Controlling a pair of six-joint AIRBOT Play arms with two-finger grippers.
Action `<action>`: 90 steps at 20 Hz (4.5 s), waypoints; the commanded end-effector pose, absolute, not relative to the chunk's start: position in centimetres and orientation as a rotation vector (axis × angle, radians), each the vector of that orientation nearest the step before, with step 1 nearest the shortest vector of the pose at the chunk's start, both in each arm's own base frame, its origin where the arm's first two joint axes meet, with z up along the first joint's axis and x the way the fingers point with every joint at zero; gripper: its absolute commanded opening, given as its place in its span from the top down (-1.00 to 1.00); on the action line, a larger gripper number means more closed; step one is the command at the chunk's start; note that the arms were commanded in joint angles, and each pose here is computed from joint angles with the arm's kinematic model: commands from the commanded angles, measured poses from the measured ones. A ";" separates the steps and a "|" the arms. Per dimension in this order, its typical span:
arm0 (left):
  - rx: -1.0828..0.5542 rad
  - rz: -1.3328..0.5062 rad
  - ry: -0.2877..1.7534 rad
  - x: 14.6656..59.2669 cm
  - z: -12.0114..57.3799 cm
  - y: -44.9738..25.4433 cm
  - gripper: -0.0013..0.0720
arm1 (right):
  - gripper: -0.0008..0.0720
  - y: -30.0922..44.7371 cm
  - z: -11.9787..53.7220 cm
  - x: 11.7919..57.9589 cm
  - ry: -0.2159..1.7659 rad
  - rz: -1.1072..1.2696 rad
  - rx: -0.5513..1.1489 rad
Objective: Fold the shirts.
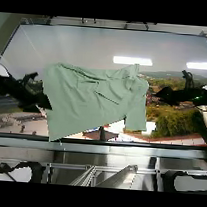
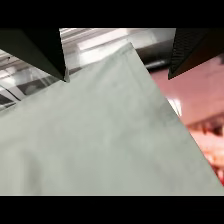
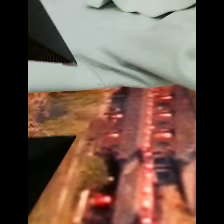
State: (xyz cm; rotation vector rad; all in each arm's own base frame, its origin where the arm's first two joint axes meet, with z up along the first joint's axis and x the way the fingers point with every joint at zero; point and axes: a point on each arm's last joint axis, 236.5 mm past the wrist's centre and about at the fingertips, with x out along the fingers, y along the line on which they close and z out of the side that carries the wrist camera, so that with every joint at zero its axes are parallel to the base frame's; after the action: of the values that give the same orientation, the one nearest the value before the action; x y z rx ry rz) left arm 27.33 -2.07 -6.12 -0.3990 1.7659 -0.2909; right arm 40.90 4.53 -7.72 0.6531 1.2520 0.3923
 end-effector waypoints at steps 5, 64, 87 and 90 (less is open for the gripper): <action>-0.471 -0.155 1.904 20.2 -12.0 -5.4 -0.89 | -0.01 11.3 -11.3 39.3 1.378 0.513 0.648; -0.601 -0.371 1.587 36.6 -7.1 5.8 -0.20 | 0.19 -0.1 -0.3 35.3 1.197 0.325 0.720; -0.509 -0.417 1.667 34.4 -14.1 -3.3 0.95 | 0.92 10.1 -10.1 30.8 1.171 0.345 1.124; -0.539 -0.403 1.596 35.1 -11.1 -2.0 0.93 | 0.92 9.1 -5.5 31.6 1.069 0.436 1.146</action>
State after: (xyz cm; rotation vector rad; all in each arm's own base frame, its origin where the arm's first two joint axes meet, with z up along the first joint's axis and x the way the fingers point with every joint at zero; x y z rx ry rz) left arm 35.21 -2.58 -12.92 -0.5452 1.6173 -0.3944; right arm 31.04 9.20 -9.33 1.1145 1.1480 0.3365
